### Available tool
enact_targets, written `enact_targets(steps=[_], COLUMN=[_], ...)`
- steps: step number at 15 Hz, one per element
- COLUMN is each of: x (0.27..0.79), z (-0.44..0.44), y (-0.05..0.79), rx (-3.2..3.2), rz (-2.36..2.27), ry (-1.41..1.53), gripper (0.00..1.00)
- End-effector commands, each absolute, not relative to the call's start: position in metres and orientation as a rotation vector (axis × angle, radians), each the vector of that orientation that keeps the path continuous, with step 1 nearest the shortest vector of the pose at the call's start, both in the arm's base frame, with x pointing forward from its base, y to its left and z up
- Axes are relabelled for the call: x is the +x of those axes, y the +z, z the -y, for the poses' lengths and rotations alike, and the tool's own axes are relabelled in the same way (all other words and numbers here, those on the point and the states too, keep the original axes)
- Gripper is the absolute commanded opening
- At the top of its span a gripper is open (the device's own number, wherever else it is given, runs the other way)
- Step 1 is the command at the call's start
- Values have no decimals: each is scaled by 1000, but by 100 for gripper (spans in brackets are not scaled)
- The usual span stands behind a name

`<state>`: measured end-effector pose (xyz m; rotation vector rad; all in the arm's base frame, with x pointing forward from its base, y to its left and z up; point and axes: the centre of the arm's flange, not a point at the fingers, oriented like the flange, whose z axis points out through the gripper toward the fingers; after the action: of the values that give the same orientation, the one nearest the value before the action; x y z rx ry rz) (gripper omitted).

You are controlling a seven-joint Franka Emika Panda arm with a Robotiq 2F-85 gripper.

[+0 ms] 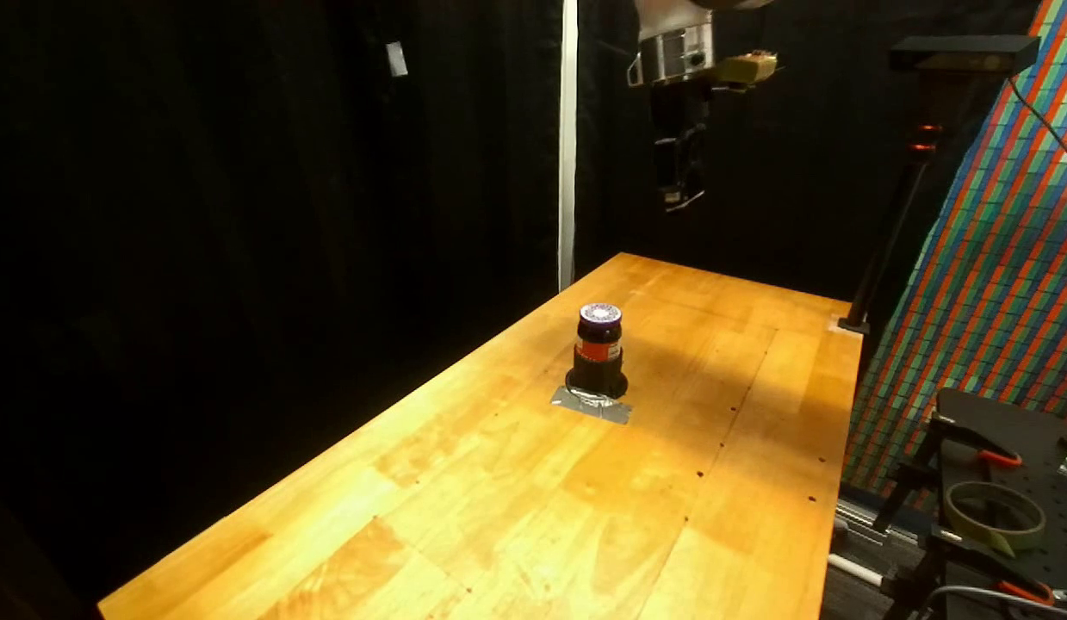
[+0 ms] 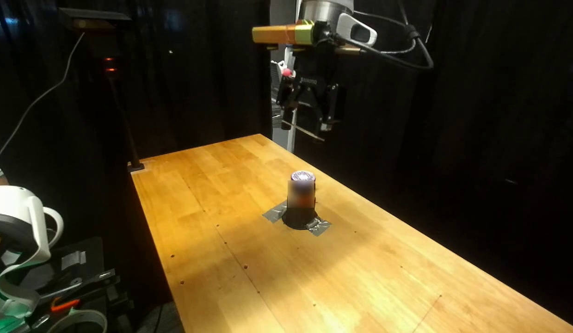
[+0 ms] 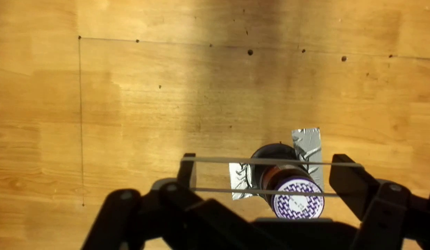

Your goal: Put the rubber band around the jar.

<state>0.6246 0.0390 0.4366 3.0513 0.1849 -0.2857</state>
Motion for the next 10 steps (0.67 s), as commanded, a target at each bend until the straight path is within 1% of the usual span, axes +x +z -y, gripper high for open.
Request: enact_targets(steps=[1,2,5,10], x=[711,723,748,765], z=[-63,-66,-68,-75], y=[418,407,379,343], rx=[3073,3075,3106,3179], rz=[-102,-87,-93,-115], ry=[-223,-187,-221,-258], gripper=[100,100,100,100])
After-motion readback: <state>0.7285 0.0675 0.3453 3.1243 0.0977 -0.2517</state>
